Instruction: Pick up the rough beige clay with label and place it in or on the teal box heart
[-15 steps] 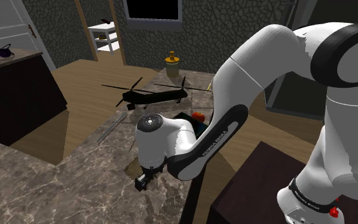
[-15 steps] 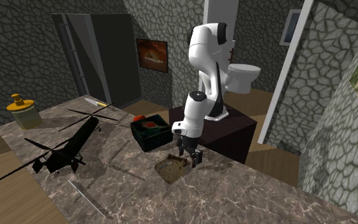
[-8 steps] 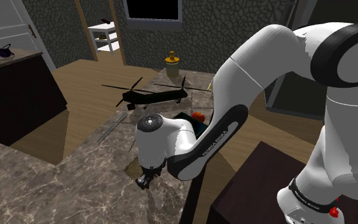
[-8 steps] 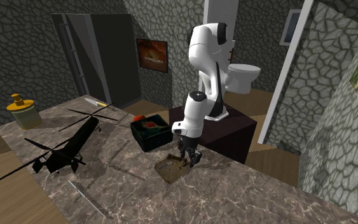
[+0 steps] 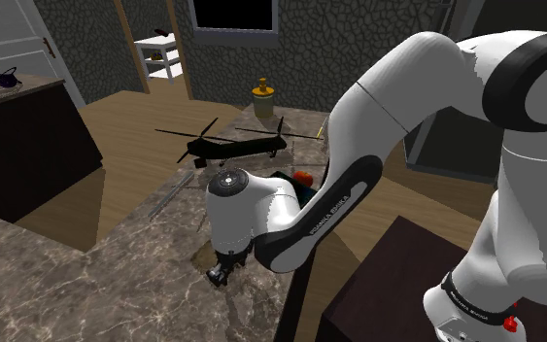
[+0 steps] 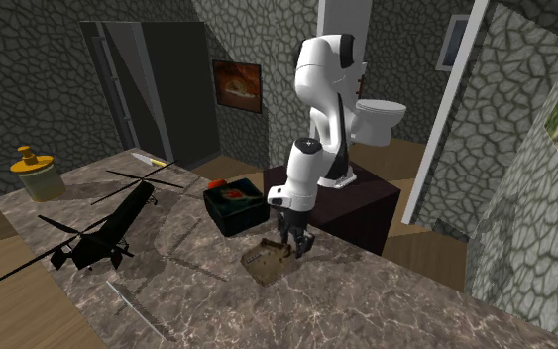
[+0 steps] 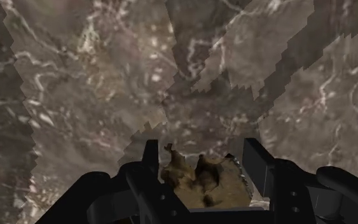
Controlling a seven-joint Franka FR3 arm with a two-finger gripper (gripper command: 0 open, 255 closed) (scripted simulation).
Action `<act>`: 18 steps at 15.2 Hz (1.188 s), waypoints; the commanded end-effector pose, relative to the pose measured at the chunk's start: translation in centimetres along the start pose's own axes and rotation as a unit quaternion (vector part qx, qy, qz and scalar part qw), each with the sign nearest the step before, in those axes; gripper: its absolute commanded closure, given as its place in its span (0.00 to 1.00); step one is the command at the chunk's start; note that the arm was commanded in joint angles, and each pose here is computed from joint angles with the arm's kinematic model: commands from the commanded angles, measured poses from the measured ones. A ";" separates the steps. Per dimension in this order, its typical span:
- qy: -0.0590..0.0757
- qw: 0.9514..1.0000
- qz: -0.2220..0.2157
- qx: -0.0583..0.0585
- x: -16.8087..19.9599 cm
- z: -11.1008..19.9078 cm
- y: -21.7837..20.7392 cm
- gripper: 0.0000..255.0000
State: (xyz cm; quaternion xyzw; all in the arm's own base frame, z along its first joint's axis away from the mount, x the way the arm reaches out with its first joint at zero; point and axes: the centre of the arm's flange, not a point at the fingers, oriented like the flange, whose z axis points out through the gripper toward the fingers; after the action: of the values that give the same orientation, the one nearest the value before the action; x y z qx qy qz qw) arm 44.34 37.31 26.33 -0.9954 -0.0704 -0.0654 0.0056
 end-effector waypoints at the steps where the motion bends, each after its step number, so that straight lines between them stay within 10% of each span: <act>1: 0.000 1.000 0.000 0.000 0.1 -1.0 -0.1 1.00; 18: 0.000 1.000 0.000 0.000 1.3 -9.9 -0.1 1.00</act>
State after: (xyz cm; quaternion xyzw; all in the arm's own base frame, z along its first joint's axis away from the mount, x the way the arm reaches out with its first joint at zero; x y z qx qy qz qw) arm 44.36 37.32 35.67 -0.9953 -0.0704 -0.0656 0.0057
